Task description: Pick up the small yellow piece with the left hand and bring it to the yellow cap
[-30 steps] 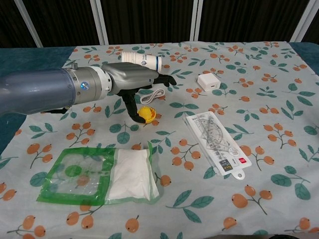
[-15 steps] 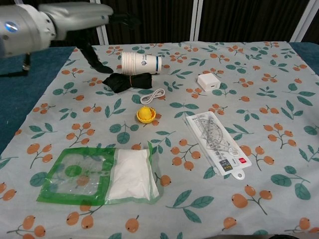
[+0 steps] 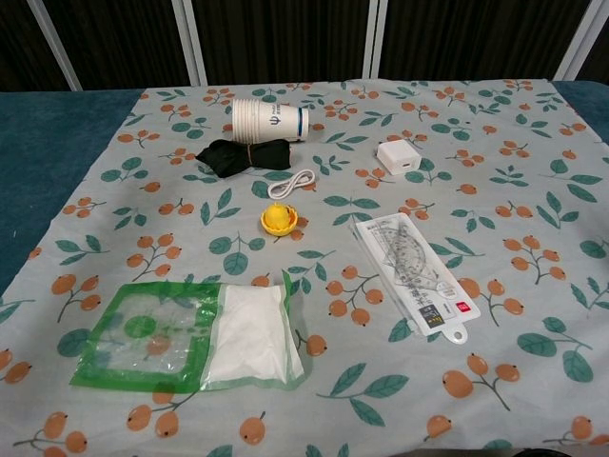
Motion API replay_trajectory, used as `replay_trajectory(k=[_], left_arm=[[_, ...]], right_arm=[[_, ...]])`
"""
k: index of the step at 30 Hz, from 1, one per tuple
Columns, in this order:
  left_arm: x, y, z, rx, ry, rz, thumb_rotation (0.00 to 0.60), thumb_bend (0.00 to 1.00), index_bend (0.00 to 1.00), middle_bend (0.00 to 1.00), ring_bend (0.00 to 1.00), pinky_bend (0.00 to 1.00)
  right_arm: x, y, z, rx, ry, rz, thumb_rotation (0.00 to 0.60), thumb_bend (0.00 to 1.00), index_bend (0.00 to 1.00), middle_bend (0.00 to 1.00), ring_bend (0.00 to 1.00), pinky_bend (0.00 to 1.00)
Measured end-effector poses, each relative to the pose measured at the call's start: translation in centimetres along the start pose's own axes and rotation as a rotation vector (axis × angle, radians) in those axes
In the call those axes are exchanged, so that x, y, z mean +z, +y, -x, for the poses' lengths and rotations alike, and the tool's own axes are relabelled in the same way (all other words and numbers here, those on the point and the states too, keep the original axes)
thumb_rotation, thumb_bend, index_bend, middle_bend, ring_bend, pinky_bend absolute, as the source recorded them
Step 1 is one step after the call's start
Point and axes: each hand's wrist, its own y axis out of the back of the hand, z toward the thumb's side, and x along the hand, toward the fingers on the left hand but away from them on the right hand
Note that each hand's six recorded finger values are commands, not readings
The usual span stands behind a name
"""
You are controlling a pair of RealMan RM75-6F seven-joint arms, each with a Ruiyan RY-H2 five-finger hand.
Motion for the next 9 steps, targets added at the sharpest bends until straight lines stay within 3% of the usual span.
replay_trajectory(k=[9], left_arm=[[-6.5,0.0,6.8,0.010,0.127,0.066,0.600,0.16,0.00,0.01,0.00,0.00]], right_arm=[[0.5,0.0,-0.2,-0.005,0.022,-0.006,0.600,0.12,0.11,0.08,0.11,0.19]])
